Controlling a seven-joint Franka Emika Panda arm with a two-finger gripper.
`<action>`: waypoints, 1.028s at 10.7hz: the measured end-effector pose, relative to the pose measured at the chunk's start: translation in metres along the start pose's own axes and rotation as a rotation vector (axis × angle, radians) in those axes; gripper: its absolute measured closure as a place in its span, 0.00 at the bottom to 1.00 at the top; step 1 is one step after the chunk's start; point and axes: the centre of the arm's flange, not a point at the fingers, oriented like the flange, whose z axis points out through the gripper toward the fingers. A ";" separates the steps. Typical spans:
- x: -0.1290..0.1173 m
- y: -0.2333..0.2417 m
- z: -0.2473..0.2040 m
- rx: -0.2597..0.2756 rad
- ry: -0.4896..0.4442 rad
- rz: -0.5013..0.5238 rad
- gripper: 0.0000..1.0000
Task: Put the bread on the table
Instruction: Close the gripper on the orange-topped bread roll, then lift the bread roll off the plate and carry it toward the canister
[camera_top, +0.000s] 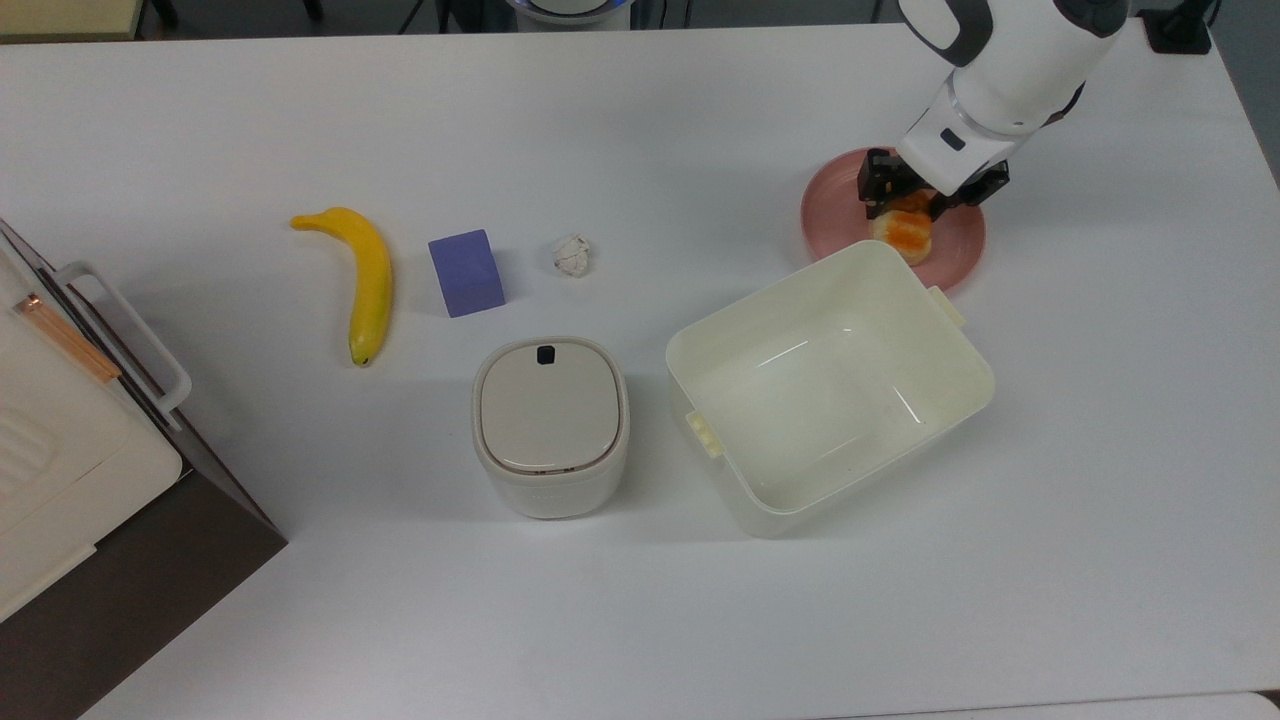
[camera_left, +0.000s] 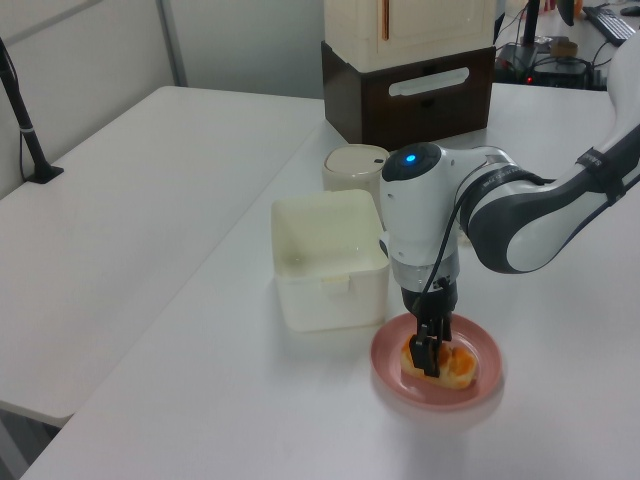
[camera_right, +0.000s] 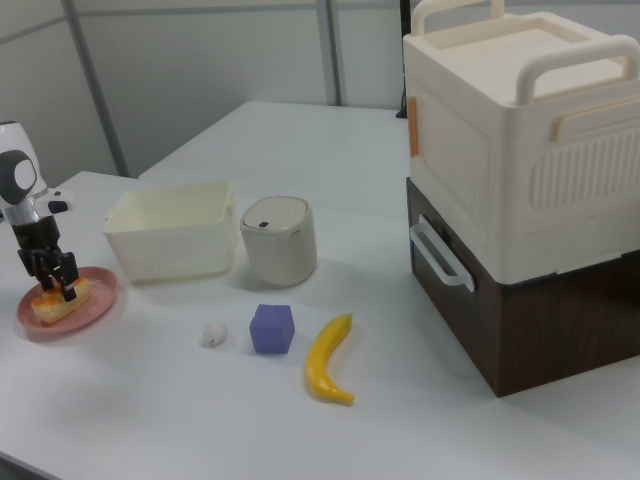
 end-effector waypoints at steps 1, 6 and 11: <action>0.001 0.001 -0.001 0.001 0.002 0.003 0.48; 0.019 0.054 -0.045 0.009 -0.003 -0.067 0.90; 0.071 0.244 -0.056 0.025 -0.096 -0.099 0.49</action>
